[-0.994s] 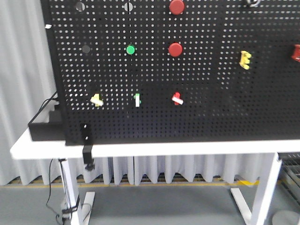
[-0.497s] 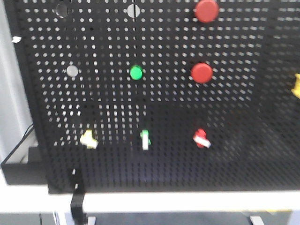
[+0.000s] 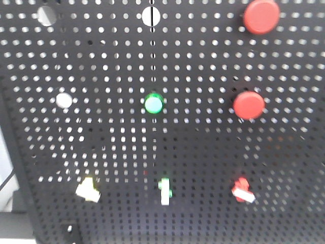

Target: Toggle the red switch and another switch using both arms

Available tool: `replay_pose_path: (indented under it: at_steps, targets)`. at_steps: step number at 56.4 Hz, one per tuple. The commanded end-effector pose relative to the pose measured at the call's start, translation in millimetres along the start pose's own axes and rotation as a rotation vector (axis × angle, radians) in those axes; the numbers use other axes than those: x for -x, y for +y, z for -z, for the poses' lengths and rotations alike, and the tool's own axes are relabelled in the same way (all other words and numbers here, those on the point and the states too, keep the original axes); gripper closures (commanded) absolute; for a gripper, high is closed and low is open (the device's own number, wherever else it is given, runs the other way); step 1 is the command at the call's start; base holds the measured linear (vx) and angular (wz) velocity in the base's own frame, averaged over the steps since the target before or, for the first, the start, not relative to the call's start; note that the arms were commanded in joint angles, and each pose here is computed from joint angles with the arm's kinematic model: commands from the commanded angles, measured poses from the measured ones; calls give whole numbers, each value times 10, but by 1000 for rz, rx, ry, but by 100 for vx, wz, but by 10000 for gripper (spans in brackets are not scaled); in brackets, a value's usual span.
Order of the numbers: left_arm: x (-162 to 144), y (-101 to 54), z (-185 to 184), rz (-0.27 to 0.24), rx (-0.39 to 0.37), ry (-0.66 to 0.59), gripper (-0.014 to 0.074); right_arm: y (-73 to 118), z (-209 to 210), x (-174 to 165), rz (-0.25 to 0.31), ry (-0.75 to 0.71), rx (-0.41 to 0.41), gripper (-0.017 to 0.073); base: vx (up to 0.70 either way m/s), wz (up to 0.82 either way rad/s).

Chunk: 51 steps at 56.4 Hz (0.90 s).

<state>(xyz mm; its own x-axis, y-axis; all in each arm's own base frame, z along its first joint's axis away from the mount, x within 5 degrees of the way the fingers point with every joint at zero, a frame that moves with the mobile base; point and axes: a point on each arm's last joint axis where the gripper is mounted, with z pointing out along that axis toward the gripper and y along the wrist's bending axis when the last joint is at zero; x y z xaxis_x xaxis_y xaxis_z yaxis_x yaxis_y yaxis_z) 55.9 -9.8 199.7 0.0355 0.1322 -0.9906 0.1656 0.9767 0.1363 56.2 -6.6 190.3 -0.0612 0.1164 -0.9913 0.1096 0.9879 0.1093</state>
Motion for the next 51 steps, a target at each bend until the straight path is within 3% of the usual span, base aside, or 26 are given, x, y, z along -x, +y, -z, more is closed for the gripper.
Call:
replay_pose_path:
  at_steps: [1,37,45,51]
  targets:
    - [11,9,9,10,19,-75,591,17,7,62,4,-87,20,566,9,2]
    - [12,9,9,10,19,-76,591,30,13,108,3,-137,34,566,2,0]
    - [203,52,43,3,63,-263,591,86,71,326,-6,-357,96,566,0,0]
    - [375,86,94,66,81,-404,591,109,152,599,-4,-410,96,566,0,0]
